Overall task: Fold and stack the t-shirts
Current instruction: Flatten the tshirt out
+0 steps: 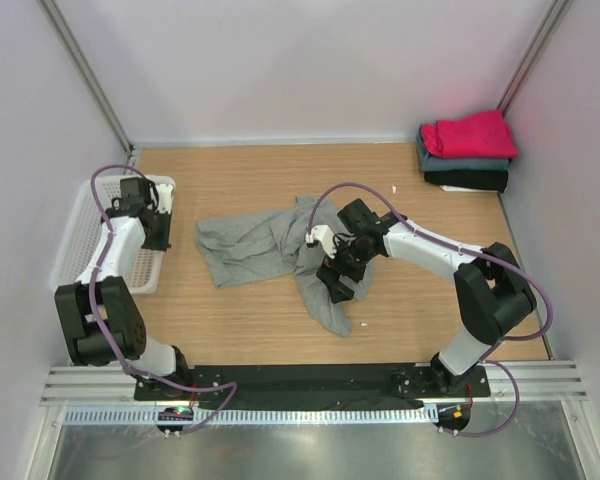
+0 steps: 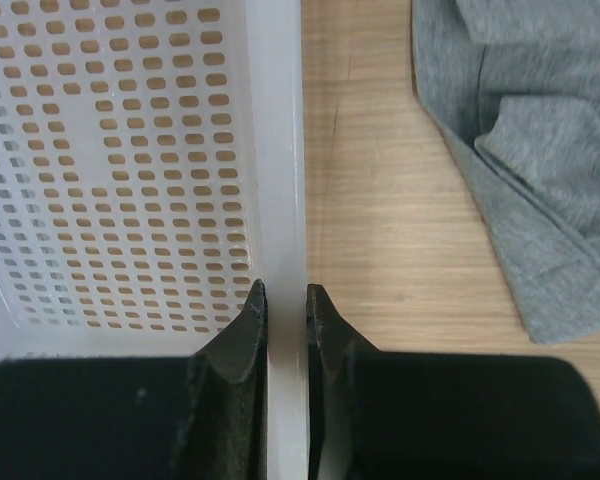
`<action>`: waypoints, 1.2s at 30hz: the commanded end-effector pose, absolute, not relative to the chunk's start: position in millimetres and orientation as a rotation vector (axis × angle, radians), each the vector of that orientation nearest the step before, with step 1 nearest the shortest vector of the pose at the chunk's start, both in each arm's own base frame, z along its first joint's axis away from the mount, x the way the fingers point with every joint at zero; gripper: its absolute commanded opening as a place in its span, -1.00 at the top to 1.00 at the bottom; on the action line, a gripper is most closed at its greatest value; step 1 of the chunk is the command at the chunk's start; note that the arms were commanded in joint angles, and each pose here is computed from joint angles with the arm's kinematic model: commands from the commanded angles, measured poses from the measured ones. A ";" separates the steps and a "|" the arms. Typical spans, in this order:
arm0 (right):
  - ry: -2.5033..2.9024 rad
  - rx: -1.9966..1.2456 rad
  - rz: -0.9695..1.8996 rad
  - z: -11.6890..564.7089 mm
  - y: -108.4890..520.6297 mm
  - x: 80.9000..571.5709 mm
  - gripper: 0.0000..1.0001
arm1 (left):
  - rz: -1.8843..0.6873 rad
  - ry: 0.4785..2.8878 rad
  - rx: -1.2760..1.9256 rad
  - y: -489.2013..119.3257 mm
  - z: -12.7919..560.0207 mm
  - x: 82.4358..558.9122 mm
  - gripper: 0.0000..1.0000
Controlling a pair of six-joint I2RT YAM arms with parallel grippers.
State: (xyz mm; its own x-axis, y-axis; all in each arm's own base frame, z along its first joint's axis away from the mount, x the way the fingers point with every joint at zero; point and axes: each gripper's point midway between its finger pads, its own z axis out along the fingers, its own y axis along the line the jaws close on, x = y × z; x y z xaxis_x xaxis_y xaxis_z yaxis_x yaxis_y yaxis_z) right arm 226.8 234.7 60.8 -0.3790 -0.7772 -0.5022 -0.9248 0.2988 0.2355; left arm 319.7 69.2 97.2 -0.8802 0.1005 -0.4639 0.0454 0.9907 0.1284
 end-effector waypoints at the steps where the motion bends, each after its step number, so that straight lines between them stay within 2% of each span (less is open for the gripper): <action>1: 2.222 -1.534 0.692 72.2 238.7 234.7 -0.99 | 0.292 2.560 0.098 105.2 103.1 359.1 1.00; 8: 2.229 -1.537 0.683 69.9 237.4 235.1 -0.99 | 0.285 2.535 0.069 110.9 111.1 389.4 1.00; 16: 2.232 -1.534 0.674 69.6 235.6 235.1 -0.99 | 0.281 2.541 0.049 109.4 107.7 381.5 1.00; 27: 2.231 -1.552 0.679 68.3 235.3 233.2 -1.00 | 0.289 2.600 0.006 90.9 102.3 279.7 1.00; 36: 2.223 -1.552 0.696 71.8 236.9 232.0 -1.00 | 0.298 2.587 -0.073 85.0 122.9 244.0 1.00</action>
